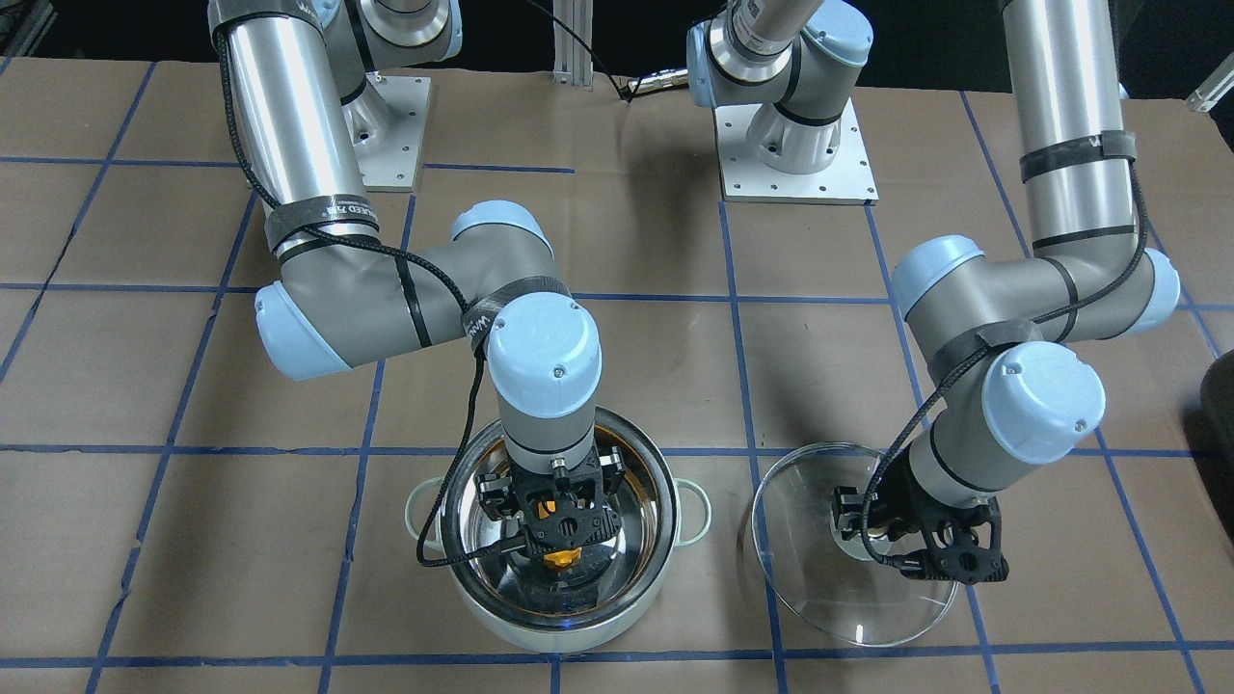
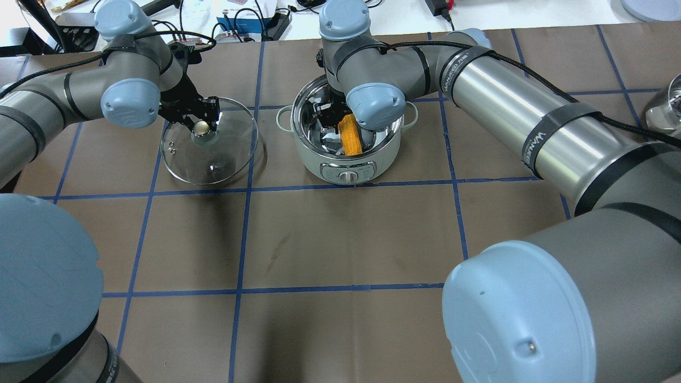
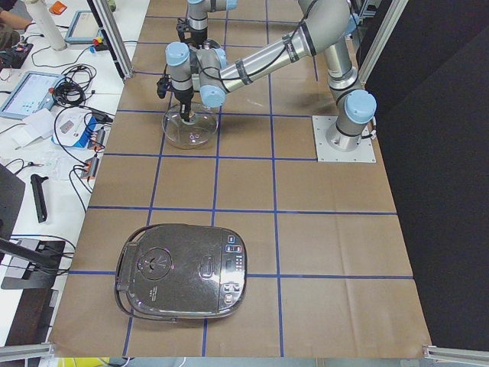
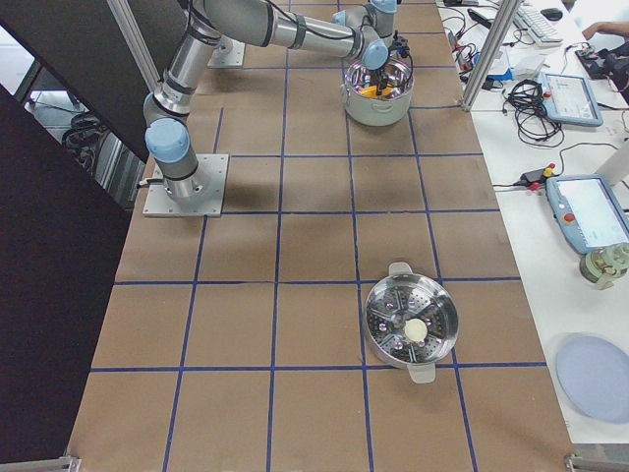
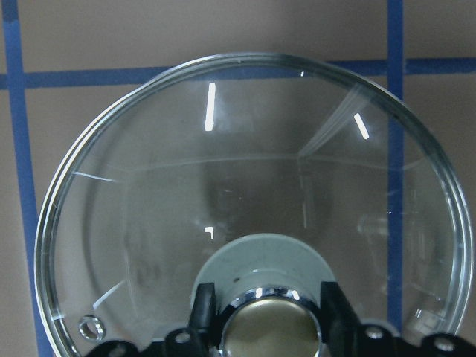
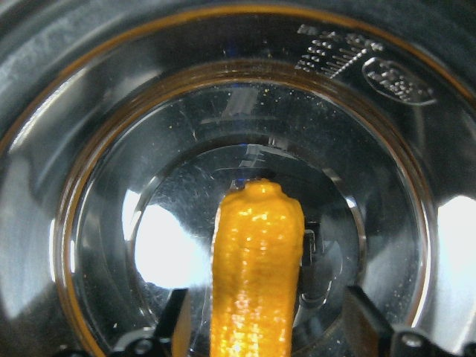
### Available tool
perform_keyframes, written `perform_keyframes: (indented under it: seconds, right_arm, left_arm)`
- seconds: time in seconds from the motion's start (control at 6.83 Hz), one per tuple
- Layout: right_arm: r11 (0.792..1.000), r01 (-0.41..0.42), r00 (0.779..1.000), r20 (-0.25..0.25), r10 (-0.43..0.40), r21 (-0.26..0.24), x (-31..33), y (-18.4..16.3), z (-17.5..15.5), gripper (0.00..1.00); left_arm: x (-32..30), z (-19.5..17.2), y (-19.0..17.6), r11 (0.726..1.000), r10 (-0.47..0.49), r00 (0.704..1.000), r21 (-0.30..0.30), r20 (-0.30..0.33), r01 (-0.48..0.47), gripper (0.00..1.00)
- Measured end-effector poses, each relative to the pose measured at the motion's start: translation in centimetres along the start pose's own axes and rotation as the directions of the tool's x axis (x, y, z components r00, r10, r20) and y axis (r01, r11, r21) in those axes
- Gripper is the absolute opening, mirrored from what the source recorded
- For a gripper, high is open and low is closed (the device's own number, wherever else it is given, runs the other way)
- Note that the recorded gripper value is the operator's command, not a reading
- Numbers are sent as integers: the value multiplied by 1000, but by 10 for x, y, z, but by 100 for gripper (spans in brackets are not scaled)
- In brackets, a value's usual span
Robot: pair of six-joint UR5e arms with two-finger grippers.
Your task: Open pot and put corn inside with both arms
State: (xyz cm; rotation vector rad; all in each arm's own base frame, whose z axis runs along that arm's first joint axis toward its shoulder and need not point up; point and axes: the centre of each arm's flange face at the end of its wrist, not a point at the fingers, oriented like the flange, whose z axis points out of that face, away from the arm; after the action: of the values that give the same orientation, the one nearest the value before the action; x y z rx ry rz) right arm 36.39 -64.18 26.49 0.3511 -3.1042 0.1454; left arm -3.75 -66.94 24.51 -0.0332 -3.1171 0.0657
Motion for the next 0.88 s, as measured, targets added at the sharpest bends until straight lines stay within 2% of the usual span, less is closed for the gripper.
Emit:
perform_keyframes:
  seconds: [0.15, 0.29, 0.44, 0.73, 0.88]
  right_arm:
    - [1000, -9, 1000, 0, 9, 23, 3, 1, -19, 100]
    - [998, -32, 1000, 3, 31, 49, 13, 7, -58, 100]
    - [997, -69, 998, 2, 69, 46, 37, 20, -108, 100]
    - [983, -171, 985, -14, 170, -66, 110, 81, -197, 96]
    - [969, -218, 976, -21, 217, -115, 143, 123, -220, 94]
  left_arm:
    - [0, 6, 2, 1000, 1, 1000, -8, -1, -1, 100]
    - [0, 6, 2, 1000, 1, 1000, -8, 1, -1, 100]
    - [2, -4, 2, 1000, 0, 1000, -5, 5, 0, 100]
    - [23, -65, 15, 999, -37, 999, -19, 5, 37, 100]
    - [48, -111, 31, 999, -44, 999, -22, 4, 44, 100]
